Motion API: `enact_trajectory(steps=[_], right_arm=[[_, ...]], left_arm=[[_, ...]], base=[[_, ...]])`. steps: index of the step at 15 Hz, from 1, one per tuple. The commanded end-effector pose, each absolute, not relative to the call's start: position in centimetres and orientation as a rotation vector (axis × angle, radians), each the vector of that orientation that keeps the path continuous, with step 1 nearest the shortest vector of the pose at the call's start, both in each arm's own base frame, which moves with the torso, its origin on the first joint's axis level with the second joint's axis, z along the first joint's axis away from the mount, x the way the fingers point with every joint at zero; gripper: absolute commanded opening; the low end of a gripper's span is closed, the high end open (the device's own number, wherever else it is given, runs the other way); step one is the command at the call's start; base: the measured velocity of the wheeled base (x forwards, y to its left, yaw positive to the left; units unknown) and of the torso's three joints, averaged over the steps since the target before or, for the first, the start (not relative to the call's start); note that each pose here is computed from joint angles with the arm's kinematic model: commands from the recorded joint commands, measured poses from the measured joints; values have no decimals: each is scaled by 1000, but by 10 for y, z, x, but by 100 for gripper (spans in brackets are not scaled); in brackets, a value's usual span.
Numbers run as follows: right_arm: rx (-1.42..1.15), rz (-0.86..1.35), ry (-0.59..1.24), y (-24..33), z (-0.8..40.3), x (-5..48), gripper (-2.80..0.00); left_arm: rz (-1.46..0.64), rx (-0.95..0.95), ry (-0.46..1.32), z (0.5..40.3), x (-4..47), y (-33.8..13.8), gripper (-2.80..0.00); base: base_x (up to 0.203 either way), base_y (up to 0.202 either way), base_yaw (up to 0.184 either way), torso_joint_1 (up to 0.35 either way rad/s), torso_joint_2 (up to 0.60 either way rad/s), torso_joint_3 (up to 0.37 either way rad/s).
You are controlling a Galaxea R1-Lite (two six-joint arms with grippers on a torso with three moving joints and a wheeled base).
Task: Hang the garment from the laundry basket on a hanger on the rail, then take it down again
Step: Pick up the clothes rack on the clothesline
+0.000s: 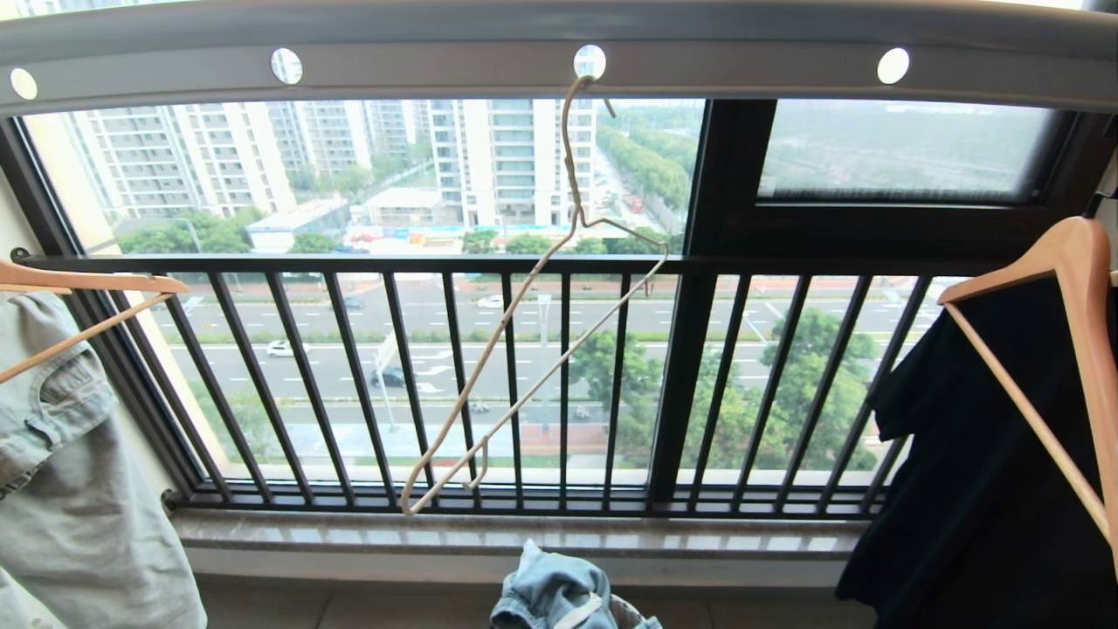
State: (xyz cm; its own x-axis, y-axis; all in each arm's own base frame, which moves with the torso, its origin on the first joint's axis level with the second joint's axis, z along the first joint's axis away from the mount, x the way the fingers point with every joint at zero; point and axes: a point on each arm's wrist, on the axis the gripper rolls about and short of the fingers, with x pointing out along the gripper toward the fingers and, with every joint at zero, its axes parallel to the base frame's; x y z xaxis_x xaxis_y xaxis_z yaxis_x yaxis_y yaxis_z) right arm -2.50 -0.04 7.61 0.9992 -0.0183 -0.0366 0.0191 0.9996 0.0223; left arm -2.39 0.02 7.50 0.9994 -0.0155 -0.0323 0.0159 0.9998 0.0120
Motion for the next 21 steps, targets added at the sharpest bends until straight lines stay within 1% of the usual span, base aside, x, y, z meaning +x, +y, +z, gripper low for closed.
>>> enact_trajectory(steps=[1,19,21], right_arm=[[23,-19,37,0,76,-25,-280],[23,-19,37,0,76,-25,-280],[23,-19,37,0,76,-25,-280]], left_arm=[[-16,12,34,75,-24,0,-280],[-17,20,35,75,-24,0,-280],[-16,20,9,78,-24,0,-280]], base=[[0,0,0,0,0,0],[0,0,0,0,0,0],[0,0,0,0,0,0]])
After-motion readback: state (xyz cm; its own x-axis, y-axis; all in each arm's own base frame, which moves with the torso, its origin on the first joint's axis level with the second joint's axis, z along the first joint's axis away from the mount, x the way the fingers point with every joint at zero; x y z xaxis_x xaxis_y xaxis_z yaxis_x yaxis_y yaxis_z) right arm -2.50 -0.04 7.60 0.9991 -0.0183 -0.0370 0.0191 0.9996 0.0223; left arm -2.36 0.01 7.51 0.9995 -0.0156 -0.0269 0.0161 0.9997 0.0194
